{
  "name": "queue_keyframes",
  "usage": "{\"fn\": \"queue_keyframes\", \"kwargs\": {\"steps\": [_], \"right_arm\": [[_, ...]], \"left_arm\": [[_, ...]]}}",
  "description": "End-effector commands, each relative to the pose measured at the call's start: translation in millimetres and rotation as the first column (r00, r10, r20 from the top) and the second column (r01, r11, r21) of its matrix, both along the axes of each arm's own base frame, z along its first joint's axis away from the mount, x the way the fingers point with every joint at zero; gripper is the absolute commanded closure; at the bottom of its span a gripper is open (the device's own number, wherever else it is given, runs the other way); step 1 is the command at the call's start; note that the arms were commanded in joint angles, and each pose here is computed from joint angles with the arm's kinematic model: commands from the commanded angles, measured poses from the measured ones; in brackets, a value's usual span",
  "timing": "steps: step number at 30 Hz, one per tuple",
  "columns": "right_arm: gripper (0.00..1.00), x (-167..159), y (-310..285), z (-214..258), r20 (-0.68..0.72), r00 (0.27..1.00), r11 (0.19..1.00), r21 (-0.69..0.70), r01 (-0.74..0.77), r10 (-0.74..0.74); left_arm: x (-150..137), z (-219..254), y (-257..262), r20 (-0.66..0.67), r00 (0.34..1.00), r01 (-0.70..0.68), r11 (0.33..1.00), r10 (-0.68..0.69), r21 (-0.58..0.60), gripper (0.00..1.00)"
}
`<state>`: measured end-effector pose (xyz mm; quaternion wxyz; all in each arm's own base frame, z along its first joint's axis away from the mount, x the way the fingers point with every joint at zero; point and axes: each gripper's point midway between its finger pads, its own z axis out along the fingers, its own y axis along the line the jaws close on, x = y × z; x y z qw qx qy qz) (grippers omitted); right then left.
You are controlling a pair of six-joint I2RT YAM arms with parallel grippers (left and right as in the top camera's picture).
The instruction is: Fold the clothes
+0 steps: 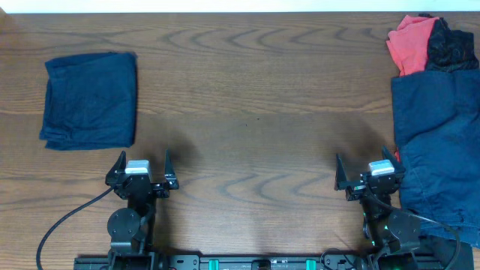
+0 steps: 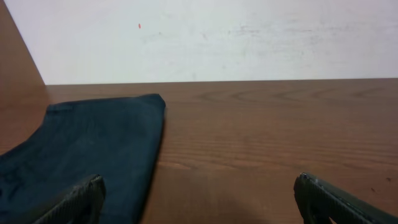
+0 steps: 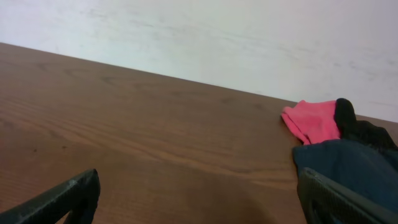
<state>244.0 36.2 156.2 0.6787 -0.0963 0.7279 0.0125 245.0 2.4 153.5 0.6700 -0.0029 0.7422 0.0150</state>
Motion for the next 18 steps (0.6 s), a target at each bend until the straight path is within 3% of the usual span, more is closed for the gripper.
{"fn": "queue_keyframes", "kwargs": {"steps": [1,6,8,13,18], "right_arm": [[0.01,-0.7,3.6,-0.5,0.0,1.0,1.0,-0.006,-0.019,0.019],[0.01,-0.8,3.9,-0.8,-0.002,1.0,1.0,0.001,-0.02,0.02],[0.01,-0.7,4.6,2.4,0.0,1.0,0.997,0.071,-0.019,0.019],[0.01,-0.9,5.5,-3.1,-0.054,0.998,0.973,0.232,-0.002,0.015],[0.01,-4.1,-8.4,-13.5,-0.174,0.983,0.973,0.206,0.101,-0.065]], "left_arm": [[-1.2,-17.0,2.4,-0.054,0.998,-0.01,1.0,0.011,0.016,0.02],[-1.2,-17.0,2.2,-0.054,0.998,-0.009,1.0,0.01,0.015,0.02],[-1.2,-17.2,2.1,-0.055,0.998,-0.009,1.0,0.009,0.015,0.02],[-0.8,-23.5,2.2,-0.08,0.997,-0.035,0.991,0.025,-0.13,0.02],[-2.7,-32.0,-21.4,-0.155,0.982,0.067,0.972,-0.104,-0.226,0.02]]}}
